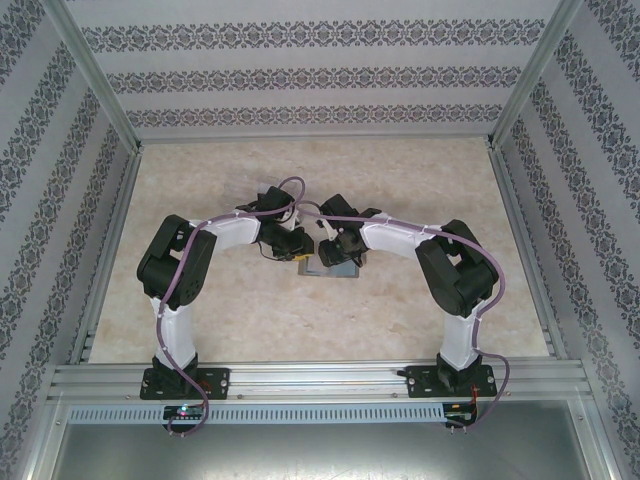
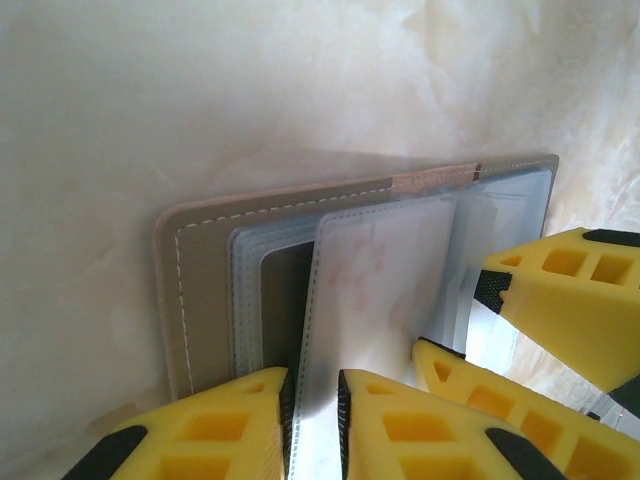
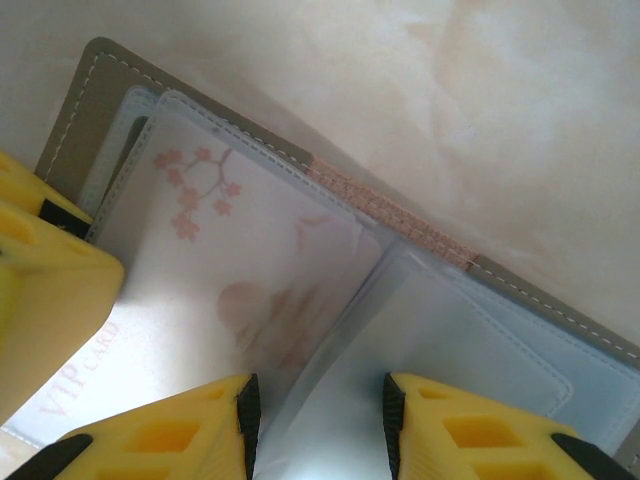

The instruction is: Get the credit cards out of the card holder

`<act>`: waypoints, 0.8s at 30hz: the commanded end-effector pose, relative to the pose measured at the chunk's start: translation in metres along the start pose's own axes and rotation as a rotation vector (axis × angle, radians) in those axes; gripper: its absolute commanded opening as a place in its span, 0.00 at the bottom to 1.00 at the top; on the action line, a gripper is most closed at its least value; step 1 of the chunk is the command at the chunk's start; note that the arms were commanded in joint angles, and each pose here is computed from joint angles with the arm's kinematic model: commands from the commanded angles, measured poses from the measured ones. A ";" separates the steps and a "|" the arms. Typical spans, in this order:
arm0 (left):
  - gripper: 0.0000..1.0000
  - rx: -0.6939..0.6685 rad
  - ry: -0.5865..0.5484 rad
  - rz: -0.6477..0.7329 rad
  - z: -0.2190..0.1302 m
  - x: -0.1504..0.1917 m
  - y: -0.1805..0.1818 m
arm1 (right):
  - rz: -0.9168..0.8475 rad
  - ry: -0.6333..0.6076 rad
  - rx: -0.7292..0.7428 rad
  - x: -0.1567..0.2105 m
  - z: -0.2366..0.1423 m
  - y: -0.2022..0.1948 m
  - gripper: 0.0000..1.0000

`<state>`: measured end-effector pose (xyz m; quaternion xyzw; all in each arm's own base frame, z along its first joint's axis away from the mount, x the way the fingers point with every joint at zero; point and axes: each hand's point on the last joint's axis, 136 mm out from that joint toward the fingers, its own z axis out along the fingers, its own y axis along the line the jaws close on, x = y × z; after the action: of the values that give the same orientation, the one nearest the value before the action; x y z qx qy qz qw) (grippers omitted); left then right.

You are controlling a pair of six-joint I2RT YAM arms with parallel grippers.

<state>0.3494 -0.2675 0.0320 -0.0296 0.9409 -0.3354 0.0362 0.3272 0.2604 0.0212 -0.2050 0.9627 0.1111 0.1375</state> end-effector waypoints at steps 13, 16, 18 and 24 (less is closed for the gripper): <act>0.08 -0.025 0.008 0.008 0.000 0.007 0.002 | 0.043 -0.137 -0.026 -0.003 -0.027 0.000 0.48; 0.08 -0.015 0.000 0.008 -0.003 0.006 -0.001 | 0.054 -0.222 -0.017 -0.010 -0.043 -0.003 0.53; 0.09 -0.002 -0.004 0.005 -0.004 0.005 -0.004 | 0.069 -0.272 -0.002 -0.013 -0.052 -0.007 0.55; 0.33 0.104 0.009 0.040 -0.006 0.007 -0.032 | 0.152 -0.414 0.022 -0.021 -0.080 -0.024 0.61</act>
<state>0.3474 -0.2725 0.0363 -0.0320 0.9351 -0.3515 0.0311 0.3249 0.2366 0.0840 -0.1466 0.9364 0.1503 0.2813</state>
